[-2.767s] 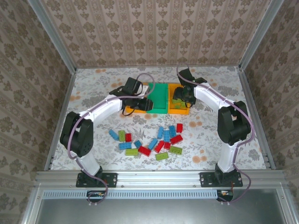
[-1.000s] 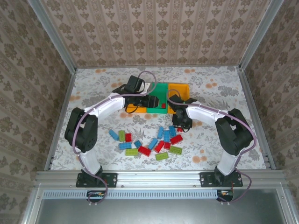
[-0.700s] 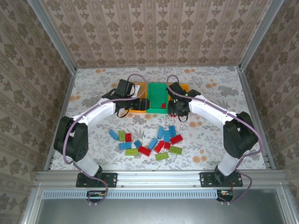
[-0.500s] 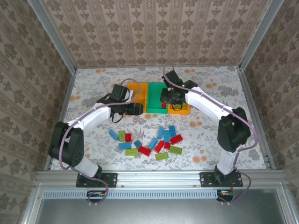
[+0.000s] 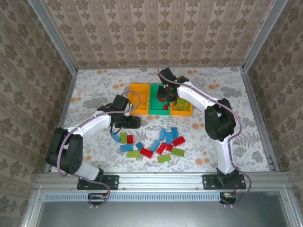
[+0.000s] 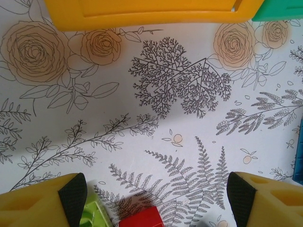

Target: Sort the legos into containers by color

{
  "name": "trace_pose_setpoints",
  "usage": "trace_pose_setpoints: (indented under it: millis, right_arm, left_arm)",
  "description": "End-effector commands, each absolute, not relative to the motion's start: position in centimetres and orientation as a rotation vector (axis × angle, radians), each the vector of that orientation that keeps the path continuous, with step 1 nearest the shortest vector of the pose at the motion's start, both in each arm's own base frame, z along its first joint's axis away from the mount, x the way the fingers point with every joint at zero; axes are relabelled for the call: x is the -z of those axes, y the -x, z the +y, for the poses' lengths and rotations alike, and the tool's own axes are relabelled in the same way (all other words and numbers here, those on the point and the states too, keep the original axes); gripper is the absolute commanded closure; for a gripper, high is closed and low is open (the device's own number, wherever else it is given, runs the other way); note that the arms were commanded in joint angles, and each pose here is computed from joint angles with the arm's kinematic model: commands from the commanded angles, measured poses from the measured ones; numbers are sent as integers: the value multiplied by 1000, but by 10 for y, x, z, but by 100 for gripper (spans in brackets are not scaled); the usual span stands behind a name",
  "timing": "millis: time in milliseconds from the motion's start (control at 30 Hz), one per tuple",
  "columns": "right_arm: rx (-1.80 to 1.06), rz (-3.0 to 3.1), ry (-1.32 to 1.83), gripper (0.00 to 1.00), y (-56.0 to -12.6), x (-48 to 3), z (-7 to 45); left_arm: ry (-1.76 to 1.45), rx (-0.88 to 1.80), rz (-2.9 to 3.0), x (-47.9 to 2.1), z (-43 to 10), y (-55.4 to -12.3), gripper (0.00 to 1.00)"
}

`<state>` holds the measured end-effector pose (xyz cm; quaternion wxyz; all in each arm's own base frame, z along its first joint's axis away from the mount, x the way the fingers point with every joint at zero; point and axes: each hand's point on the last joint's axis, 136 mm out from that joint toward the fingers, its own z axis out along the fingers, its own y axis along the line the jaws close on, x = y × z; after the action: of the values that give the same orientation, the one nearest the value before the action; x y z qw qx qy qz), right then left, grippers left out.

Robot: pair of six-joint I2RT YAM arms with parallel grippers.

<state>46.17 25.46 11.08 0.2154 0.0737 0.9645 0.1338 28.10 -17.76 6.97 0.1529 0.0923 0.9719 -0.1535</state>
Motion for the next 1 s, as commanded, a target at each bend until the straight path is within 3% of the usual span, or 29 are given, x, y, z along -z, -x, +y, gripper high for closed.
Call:
trace_pose_setpoints:
  millis: [0,433,967]
  right_arm:
    - [-375,2684,-200,55,-467,-112,255]
    - [-393,2689,-187,47,-467,-111,256]
    - [-411,2670,-213,43,-462,-119,246]
  left_arm:
    - [-258,338,2914,-57,-172,-244,20]
    - [-195,268,3021,-44,-167,-209,28]
    - [-276,215,3051,-28,-183,-208,44]
